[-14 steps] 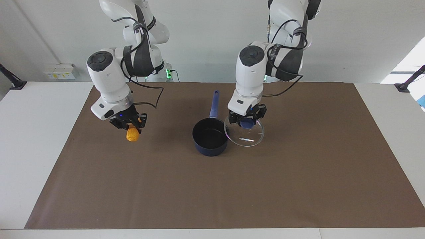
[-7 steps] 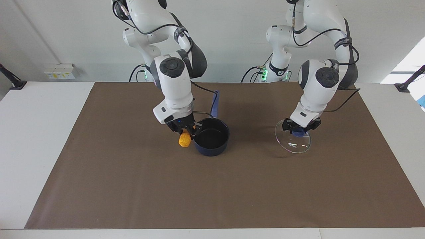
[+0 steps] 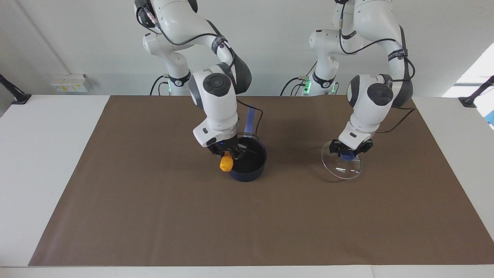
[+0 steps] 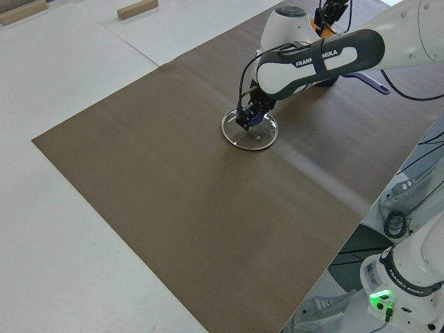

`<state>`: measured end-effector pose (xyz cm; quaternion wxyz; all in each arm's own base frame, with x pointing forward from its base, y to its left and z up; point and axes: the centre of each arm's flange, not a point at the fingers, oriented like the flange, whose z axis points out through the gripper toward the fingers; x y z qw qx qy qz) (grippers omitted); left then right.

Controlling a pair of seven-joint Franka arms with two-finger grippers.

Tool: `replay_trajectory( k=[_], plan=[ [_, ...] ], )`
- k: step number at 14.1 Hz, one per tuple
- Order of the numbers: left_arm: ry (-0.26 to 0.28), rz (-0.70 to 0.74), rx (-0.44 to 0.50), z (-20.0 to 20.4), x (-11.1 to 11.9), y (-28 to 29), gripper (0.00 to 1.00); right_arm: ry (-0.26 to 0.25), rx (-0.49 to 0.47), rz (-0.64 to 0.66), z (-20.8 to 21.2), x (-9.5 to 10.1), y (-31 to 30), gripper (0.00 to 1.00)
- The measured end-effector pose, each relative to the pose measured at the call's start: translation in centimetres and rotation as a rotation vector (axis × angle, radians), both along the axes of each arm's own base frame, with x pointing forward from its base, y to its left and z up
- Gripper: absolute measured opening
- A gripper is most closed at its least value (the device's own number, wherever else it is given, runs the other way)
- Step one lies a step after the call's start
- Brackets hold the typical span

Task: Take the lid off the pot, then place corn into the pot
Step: 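Lift the lid with the left gripper while the right gripper carries the corn, then set the lid down with the left gripper while the right gripper lowers the corn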

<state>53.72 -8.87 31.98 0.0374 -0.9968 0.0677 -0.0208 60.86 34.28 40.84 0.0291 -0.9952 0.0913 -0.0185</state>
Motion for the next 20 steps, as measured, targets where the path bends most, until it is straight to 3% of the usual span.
replay_trajectory(
  k=[3,7,11,16,17,20],
  plan=[
    [-0.02,0.0,-0.004,1.0,0.2,0.0,0.99,0.032,-0.017,0.008,-2.3,-0.6,0.3,0.38],
    [-0.041,0.002,-0.003,4.2,1.8,-0.2,1.0,0.057,-0.031,0.01,-4.0,-1.2,0.1,0.38],
    [-0.039,0.01,0.005,10.3,3.9,-0.7,1.0,0.062,-0.031,0.009,-5.0,-1.6,0.0,0.38],
    [-0.007,0.064,-0.046,18.1,4.8,-0.3,1.0,0.05,-0.023,0.01,-5.9,-1.8,0.0,0.38],
    [-0.004,0.069,-0.045,18.9,4.9,0.7,1.0,0.05,-0.023,0.009,-5.9,-1.8,0.0,0.43],
    [0.006,0.071,-0.05,20.4,5.0,5.8,1.0,0.046,-0.02,0.009,-5.9,-1.7,0.1,0.75]
  ],
)
